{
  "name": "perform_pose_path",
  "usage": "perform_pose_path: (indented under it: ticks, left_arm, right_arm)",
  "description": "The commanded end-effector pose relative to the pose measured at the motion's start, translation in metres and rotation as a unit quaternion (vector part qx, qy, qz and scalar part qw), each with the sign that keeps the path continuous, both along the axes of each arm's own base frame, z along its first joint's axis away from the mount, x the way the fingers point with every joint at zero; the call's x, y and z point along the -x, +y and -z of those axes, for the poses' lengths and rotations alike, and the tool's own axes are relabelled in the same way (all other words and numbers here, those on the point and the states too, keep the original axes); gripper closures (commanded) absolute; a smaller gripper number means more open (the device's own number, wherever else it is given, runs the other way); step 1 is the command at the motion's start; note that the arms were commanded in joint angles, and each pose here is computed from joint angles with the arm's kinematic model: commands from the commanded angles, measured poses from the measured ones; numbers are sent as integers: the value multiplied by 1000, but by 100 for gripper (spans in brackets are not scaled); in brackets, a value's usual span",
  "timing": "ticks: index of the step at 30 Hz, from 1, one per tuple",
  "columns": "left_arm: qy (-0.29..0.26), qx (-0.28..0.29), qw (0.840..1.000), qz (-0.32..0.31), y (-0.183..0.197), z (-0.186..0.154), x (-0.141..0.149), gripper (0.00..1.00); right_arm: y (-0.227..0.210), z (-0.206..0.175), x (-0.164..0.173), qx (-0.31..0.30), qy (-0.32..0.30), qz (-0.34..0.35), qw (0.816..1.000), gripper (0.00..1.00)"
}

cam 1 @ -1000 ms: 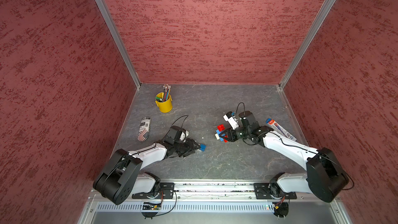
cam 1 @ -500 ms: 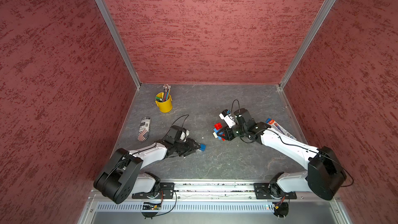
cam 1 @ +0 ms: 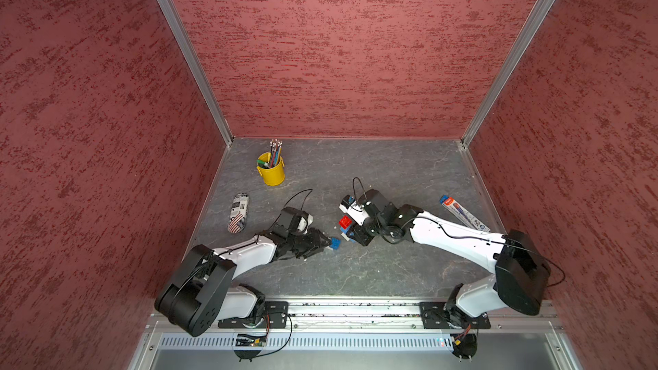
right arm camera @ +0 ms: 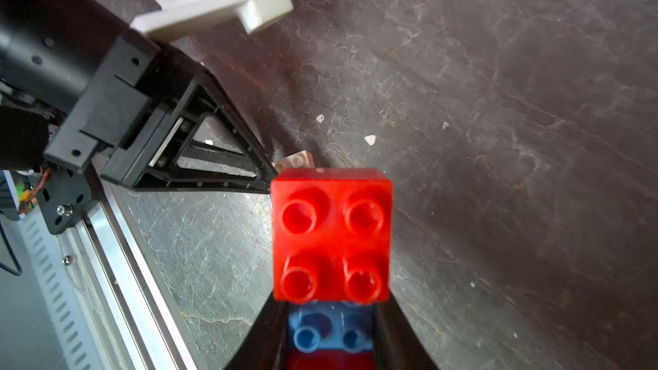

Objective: Assemble the letter y with lego
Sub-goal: Assemble the lego brick with the lego brick.

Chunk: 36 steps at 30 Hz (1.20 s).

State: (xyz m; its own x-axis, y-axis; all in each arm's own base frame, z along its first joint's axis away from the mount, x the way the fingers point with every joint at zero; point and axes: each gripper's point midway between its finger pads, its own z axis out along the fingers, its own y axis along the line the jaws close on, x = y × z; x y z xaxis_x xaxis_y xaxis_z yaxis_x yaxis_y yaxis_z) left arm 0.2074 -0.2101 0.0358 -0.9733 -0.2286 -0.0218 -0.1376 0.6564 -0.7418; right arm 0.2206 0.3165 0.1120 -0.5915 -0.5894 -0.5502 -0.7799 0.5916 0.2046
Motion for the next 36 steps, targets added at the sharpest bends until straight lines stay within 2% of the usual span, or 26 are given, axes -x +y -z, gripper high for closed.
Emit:
perform_pose_path:
  ticks: [1, 12, 36]
  left_arm:
    - [44, -60, 997, -13, 21, 28, 16, 50]
    - [43, -61, 997, -14, 25, 30, 17, 50]
    - [41, -56, 997, -13, 25, 29, 13, 50]
  right_arm:
    - [7, -2, -1, 27, -39, -31, 998, 73]
    - [29, 3, 7, 41, -64, -82, 994, 72]
    - [36, 16, 10, 72, -75, -129, 986, 72]
